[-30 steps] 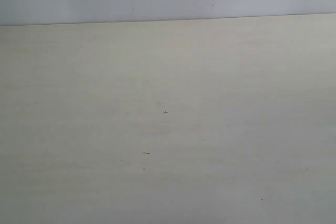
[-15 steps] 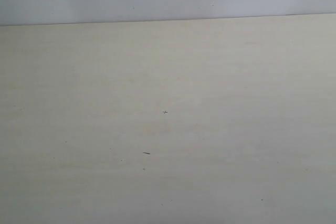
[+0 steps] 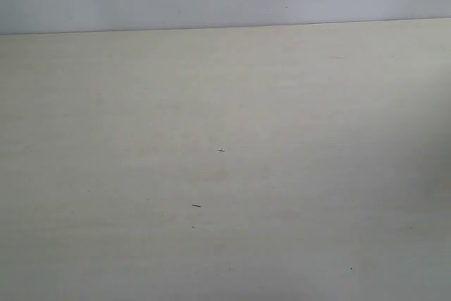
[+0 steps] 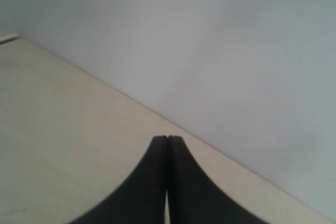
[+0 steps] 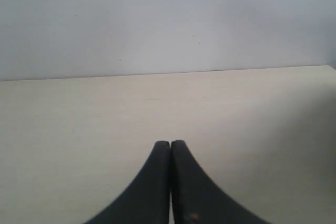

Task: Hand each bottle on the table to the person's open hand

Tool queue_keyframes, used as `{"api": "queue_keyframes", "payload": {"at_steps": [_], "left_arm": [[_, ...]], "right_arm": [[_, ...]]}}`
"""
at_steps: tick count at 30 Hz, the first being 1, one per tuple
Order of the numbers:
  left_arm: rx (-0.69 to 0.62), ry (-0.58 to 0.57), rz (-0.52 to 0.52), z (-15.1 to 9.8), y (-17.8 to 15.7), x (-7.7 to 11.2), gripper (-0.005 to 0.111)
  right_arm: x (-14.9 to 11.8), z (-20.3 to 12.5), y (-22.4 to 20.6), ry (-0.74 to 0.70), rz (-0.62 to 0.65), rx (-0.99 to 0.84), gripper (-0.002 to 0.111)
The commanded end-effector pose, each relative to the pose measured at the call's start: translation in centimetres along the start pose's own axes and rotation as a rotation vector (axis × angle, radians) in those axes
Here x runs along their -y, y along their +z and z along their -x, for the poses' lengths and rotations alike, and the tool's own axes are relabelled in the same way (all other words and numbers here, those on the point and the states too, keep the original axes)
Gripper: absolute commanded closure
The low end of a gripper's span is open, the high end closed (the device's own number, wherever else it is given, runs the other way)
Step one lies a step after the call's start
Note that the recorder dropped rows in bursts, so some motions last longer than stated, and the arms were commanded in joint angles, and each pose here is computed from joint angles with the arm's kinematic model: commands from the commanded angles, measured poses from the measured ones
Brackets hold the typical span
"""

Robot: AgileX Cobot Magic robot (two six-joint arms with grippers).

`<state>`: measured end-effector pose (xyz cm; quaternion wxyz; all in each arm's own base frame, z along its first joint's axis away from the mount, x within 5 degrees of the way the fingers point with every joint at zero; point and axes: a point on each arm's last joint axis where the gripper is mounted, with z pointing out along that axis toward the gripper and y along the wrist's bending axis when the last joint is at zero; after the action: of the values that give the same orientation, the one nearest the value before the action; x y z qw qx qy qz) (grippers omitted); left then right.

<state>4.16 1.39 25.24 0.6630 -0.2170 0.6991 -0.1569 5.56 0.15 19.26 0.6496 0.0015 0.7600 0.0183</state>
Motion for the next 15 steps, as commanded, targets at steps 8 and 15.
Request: {"api": "queue_keyframes", "payload": {"at_steps": [8, 15], "left_arm": [[0.118, -0.027, 0.332, 0.0, -0.6, -1.5, 0.107], [0.048, 0.296, 0.207, -0.5, -0.2, -0.1, 0.107]], "right_arm": [[0.0, -0.1, 0.0, -0.007, -0.007, 0.002, 0.108], [0.0, -0.1, 0.0, -0.007, -0.007, 0.002, 0.108]]}}
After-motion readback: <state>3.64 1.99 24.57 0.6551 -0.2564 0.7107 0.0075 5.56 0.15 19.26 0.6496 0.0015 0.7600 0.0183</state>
